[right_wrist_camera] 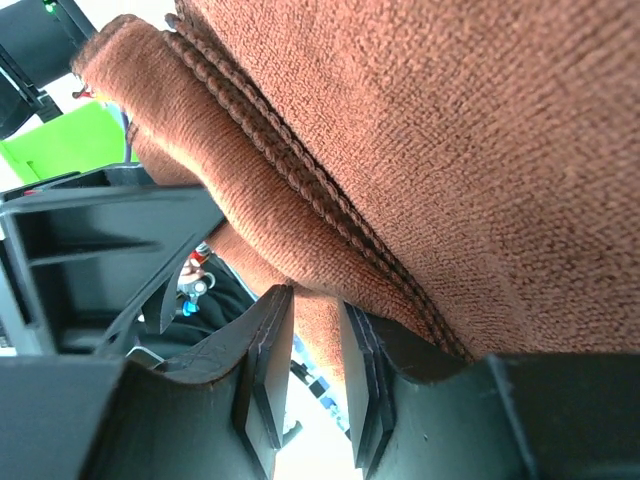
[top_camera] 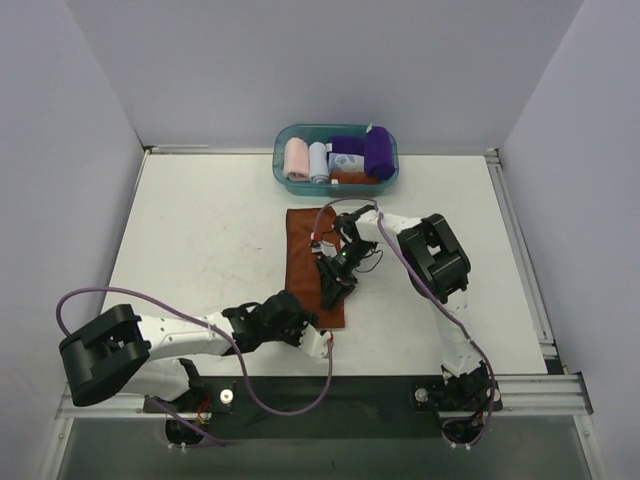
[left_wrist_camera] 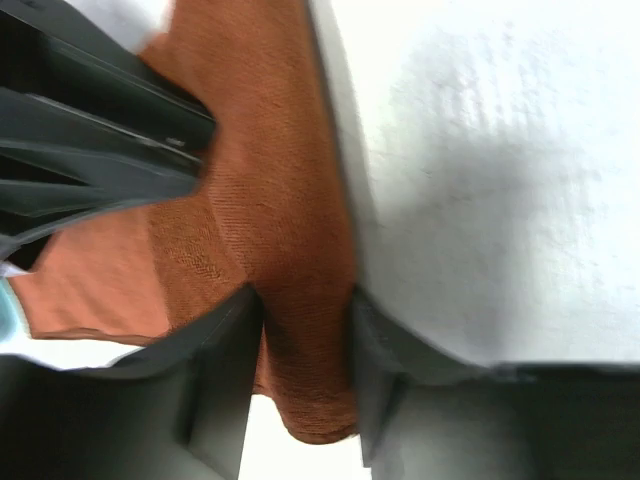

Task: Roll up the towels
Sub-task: Roll the towel

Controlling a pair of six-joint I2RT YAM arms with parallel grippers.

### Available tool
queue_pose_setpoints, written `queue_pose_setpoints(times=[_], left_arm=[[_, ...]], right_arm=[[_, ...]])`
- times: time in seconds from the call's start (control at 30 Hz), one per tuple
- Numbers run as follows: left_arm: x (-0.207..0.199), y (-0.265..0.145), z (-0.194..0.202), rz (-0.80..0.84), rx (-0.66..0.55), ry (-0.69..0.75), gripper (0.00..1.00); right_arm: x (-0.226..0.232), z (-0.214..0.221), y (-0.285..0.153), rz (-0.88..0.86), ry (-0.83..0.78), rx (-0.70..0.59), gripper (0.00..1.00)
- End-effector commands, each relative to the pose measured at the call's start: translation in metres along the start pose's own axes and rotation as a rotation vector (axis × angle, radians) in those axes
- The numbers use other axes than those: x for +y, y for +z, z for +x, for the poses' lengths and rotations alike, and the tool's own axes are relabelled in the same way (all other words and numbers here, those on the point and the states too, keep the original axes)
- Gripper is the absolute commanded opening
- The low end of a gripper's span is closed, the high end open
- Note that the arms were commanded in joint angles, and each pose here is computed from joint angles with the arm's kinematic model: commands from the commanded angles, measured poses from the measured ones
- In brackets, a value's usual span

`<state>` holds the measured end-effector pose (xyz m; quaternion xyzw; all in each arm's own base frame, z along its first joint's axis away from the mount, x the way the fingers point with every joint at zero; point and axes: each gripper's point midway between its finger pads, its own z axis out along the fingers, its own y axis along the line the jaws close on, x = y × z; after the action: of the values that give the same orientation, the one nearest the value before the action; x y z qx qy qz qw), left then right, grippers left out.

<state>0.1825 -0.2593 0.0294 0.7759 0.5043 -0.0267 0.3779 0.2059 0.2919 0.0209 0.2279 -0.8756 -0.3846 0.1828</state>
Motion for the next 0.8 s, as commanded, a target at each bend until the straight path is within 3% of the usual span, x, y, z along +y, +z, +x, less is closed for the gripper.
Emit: queue_pose_setpoints(times=[0.0,0.07,0.1,0.13,0.23,0.4,0.53,0.77], left_arm=[[-0.014,-0.001,0.008,0.065,0.05,-0.033,0.42],[-0.034,-0.006,0.003,0.199,0.024,-0.094,0.3],[-0.049,-0.014,-0.005,0.323,-0.004,-0.12,0.17],[-0.049,-0.017,0.0,0.365,-0.005,-0.167,0.11],[-0.047,-0.026,-0.005,0.473,-0.048,-0.317,0.0],[-0.057,-0.042,-0.024,0.745,-0.113,-0.535,0.0],[-0.052,-0.036,-0.02,0.865,-0.117,-0.694,0.0],[-0.025,-0.022,0.007,1.027,-0.105,-0.967,0.0]], right_arm=[[-0.02,0.01,0.007,0.078,0.019,0.042,0.27],[-0.017,0.007,-0.005,0.081,0.01,0.004,0.32],[-0.017,0.006,-0.011,0.083,0.004,-0.014,0.35],[-0.012,0.004,-0.021,0.089,-0.017,-0.045,0.37],[-0.007,-0.003,-0.056,0.105,-0.056,-0.153,0.43],[-0.005,-0.004,-0.114,0.113,-0.076,-0.348,0.47],[0.005,0.017,-0.146,0.235,-0.214,-0.499,0.46],[0.026,0.057,-0.157,0.357,-0.437,-0.567,0.44]])
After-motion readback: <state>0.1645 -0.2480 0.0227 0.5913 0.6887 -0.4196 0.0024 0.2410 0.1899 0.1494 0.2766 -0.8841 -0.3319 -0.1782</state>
